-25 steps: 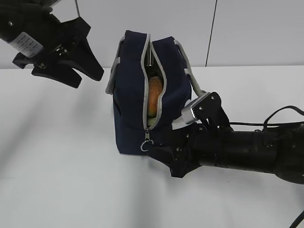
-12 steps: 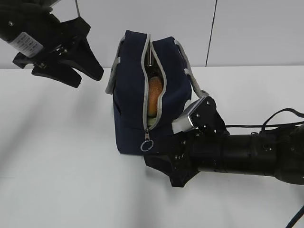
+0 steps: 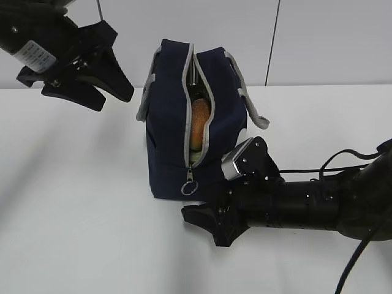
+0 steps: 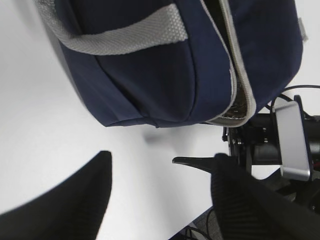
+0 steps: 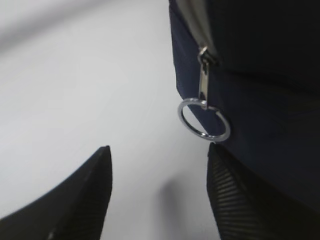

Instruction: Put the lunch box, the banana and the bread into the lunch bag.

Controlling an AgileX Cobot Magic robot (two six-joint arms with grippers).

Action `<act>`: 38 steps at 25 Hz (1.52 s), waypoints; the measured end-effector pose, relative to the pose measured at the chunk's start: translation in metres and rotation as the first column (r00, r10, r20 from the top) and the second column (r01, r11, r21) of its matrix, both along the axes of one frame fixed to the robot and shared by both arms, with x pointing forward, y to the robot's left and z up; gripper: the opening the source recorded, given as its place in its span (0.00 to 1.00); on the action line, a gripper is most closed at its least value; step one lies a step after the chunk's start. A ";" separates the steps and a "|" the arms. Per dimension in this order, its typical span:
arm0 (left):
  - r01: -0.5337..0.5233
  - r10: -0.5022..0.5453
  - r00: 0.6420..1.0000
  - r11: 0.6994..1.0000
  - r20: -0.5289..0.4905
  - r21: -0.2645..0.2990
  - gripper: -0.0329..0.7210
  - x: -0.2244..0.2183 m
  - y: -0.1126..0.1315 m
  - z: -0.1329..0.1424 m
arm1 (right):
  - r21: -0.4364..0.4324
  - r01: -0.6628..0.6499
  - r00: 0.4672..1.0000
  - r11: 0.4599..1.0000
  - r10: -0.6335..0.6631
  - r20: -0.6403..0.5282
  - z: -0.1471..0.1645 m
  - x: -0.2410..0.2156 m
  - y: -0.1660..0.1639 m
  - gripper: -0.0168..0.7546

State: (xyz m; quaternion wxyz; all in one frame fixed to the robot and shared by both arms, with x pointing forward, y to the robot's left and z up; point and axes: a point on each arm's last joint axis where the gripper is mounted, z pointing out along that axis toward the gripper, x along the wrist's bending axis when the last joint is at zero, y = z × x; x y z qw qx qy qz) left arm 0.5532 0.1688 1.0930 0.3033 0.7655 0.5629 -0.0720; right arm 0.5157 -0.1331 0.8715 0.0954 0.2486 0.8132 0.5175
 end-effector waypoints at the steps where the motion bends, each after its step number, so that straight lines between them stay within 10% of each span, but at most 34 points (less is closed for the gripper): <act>1: -0.002 0.002 1.000 1.000 0.002 0.000 0.62 0.000 0.000 0.000 | 0.002 0.000 1.000 1.000 0.000 0.002 -0.001 0.002 0.001 0.60; 22: -0.015 0.015 1.000 1.000 0.025 -0.003 0.62 0.003 0.000 0.001 | 0.041 0.020 0.999 0.999 -0.021 0.027 -0.006 0.024 0.009 0.58; 33: -0.015 0.015 1.000 1.000 0.025 -0.003 0.62 0.003 0.000 0.001 | 0.058 0.067 0.997 0.996 -0.069 0.026 -0.005 0.027 0.008 0.05; 38: -0.015 0.015 1.000 1.000 0.025 -0.003 0.62 0.003 0.000 0.001 | 0.053 0.070 0.997 0.996 -0.072 0.023 -0.005 0.027 0.008 0.00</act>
